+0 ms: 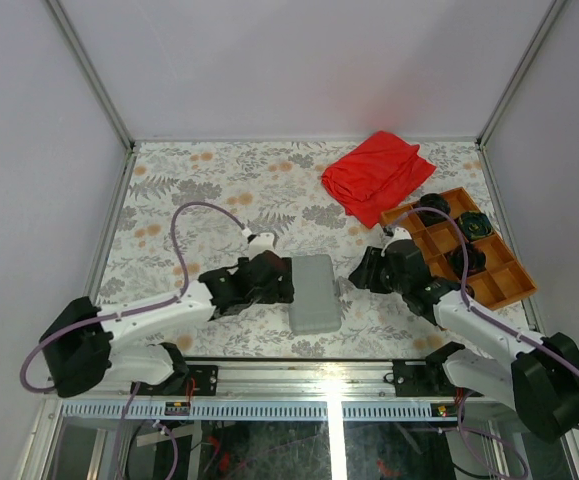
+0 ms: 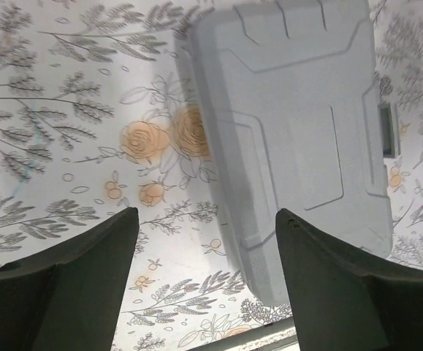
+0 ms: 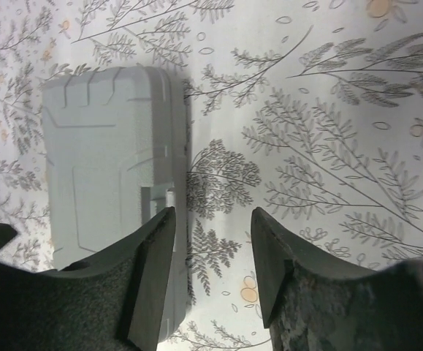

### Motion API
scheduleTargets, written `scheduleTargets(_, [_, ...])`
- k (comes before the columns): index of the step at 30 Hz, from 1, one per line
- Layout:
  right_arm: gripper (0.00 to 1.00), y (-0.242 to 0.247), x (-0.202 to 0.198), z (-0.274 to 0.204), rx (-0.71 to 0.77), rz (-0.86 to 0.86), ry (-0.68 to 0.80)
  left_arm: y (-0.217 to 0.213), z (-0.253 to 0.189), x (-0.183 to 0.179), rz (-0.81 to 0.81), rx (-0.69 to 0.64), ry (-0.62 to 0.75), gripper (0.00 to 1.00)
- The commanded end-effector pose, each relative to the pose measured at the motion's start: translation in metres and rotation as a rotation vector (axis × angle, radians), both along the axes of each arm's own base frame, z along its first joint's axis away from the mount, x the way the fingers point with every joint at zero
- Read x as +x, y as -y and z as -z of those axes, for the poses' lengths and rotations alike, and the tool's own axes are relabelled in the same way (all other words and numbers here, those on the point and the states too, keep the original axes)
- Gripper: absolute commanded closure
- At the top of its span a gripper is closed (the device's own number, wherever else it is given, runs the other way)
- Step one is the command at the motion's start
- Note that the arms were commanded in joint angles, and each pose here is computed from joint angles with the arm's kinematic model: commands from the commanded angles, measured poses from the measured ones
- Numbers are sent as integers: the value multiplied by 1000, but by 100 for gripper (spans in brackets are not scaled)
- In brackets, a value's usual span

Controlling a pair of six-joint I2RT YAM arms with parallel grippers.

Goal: Sort the tools into containers
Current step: Close the storage box at the center of the board.

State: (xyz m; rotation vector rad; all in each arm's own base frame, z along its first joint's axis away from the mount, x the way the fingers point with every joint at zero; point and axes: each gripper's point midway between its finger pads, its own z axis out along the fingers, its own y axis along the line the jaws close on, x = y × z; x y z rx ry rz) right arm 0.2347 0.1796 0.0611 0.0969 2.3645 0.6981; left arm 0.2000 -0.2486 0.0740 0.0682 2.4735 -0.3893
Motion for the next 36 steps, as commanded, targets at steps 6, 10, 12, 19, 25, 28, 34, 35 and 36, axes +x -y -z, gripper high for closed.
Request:
scheduleTargets(6, [43, 18, 21, -30, -99, 69, 119, -8, -32, 16, -51, -260, 73, 21])
scheduleTargets(10, [34, 15, 19, -36, -81, 39, 146, -14, -26, 16, -66, -295, 61, 20])
scheduleTargets(12, [32, 9, 16, -40, -60, -2, 146, -15, -21, 16, -73, -308, 47, 19])
scheduleTargets(19, [19, -16, 8, -43, 66, -60, 87, -9, -14, 18, -69, -355, 9, 18])
scheduleTargets(25, [23, -41, 0, -39, 171, -153, 29, 3, -8, 17, -58, -410, -19, 18])
scheduleTargets(28, [25, -43, 0, -29, 163, -157, -7, 8, 2, 15, -53, -415, -52, 19])
scheduleTargets(34, [26, -49, -4, -14, 165, -181, -44, 21, 15, 15, -35, -421, -112, 20])
scheduleTargets(35, [26, -51, -4, -14, 168, -187, -44, 21, 17, 16, -37, -417, -118, 20])
scheduleTargets(36, [26, -52, -5, -13, 171, -194, -45, 21, 19, 16, -41, -410, -126, 21])
